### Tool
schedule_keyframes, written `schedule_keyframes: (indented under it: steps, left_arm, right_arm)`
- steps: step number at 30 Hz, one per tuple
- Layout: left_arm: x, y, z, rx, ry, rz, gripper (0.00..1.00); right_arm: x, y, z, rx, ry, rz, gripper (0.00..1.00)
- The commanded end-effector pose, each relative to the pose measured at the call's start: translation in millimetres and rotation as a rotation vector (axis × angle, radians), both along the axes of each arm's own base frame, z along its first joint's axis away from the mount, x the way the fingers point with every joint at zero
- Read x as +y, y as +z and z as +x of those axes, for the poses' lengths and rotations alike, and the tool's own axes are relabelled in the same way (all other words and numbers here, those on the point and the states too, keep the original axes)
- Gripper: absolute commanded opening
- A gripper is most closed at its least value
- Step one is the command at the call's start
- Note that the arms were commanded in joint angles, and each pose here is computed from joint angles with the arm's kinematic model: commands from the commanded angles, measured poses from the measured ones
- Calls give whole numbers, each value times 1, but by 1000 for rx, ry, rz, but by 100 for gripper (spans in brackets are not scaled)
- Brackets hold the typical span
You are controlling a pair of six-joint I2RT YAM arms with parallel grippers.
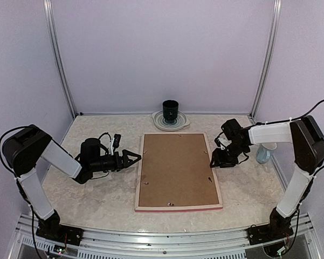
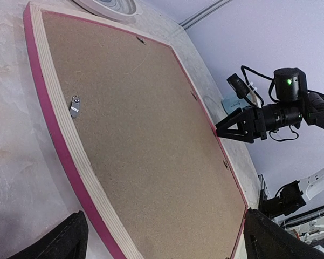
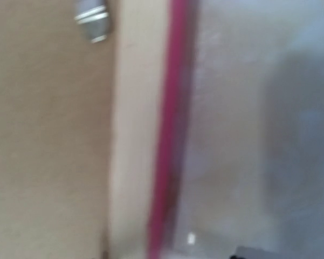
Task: Put the photo into the frame
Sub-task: Press the backboard against the frame body.
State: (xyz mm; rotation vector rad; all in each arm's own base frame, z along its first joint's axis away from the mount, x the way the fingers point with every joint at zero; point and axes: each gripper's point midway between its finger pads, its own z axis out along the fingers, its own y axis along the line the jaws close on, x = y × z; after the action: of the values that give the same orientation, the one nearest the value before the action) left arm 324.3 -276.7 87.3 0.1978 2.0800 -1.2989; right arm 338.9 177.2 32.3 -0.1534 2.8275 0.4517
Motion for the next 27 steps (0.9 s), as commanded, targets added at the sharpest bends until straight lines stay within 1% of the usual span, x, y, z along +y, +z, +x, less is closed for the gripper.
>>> schedule_keyframes:
  steps: [1,11,17,18,22,27]
  left_arm:
    - [-4,4,4,-24,-7,0,99]
    - [-4,1,5,-14,-4,7,99]
    - [-2,-20,12,35,33,90,99]
    - [-1,-24,14,39,44,114,99]
    - [4,-42,23,46,104,275,99]
    - [6,-56,28,49,149,426,99]
  right_arm:
    - [8,-4,-6,4,27,-10,53]
    - [9,-3,-4,2,27,-14,53]
    - [12,-1,4,-11,19,-13,52]
    - [13,-1,5,-12,19,-14,52]
    - [16,-1,9,-16,19,-13,52]
    - [18,3,13,-30,16,-11,52]
